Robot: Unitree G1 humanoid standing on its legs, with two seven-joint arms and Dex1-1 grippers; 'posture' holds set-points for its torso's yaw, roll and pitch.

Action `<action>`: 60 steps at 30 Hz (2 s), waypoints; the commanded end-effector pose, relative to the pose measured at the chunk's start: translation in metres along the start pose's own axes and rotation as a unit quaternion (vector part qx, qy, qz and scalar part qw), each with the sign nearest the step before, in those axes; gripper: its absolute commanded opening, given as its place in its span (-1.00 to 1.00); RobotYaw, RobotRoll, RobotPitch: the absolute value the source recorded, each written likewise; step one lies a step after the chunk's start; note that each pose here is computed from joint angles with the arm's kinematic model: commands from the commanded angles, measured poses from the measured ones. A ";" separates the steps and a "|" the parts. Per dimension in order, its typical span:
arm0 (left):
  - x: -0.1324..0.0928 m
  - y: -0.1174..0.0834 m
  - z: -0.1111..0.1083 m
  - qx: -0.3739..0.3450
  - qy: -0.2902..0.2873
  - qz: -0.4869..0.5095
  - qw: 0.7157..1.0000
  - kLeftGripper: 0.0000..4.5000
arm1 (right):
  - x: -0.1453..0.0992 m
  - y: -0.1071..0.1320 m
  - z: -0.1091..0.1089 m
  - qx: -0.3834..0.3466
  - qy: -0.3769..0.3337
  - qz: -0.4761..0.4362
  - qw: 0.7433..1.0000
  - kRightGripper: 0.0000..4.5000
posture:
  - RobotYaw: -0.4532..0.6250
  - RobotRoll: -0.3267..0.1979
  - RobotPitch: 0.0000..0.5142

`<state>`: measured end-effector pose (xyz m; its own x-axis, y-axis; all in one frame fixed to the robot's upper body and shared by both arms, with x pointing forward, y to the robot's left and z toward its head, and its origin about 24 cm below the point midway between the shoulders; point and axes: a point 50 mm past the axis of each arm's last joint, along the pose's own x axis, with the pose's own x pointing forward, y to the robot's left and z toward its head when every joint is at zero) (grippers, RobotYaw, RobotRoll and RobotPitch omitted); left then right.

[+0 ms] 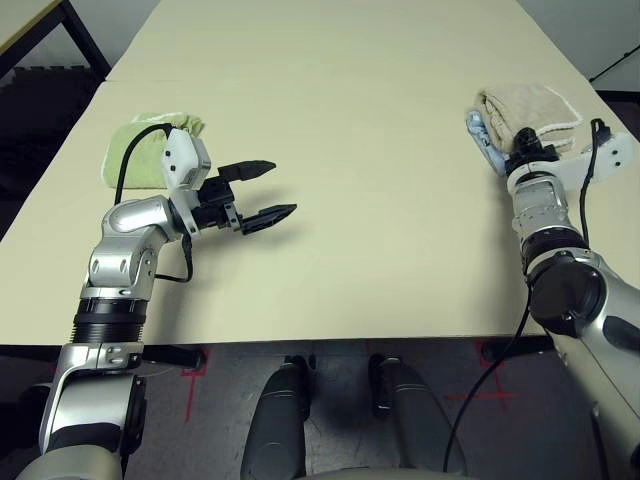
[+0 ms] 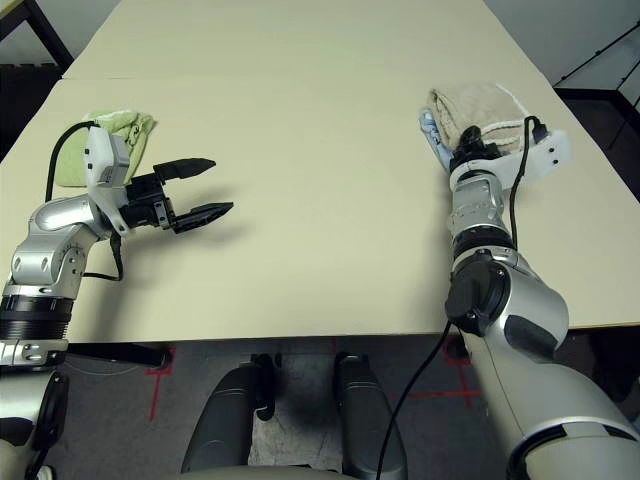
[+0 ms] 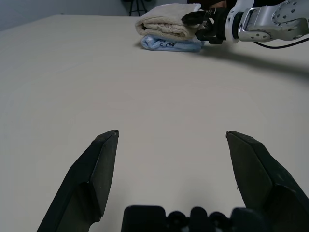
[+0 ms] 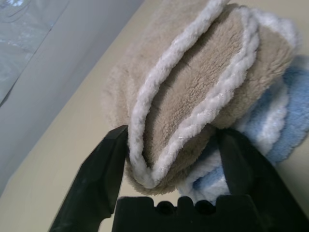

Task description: Fold the towel and set it aside.

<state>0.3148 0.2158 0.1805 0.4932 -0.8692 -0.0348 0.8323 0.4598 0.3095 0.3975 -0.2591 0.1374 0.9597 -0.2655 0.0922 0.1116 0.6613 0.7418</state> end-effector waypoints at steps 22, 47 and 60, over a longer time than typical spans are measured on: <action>0.007 0.024 -0.020 -0.067 -0.047 0.253 0.964 1.00 | -0.020 0.060 -0.007 -0.271 0.096 0.324 0.901 0.99 | -0.26 0.25 -0.59; -0.046 0.057 -0.061 -0.023 -0.026 0.543 0.839 1.00 | -0.010 0.051 -0.041 -0.316 0.004 0.185 0.931 0.99 | -0.19 0.25 -0.51; -0.052 0.050 -0.073 -0.030 -0.009 0.500 0.865 1.00 | -0.014 0.030 -0.041 -0.328 0.015 0.166 0.930 0.99 | -0.26 0.25 -0.52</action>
<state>0.3536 0.2923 0.1383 0.9625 -0.0416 0.2679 0.0060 0.9912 0.1323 0.4004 -0.2017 0.1358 0.9728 0.0526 0.2254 -0.0798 0.9903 0.1135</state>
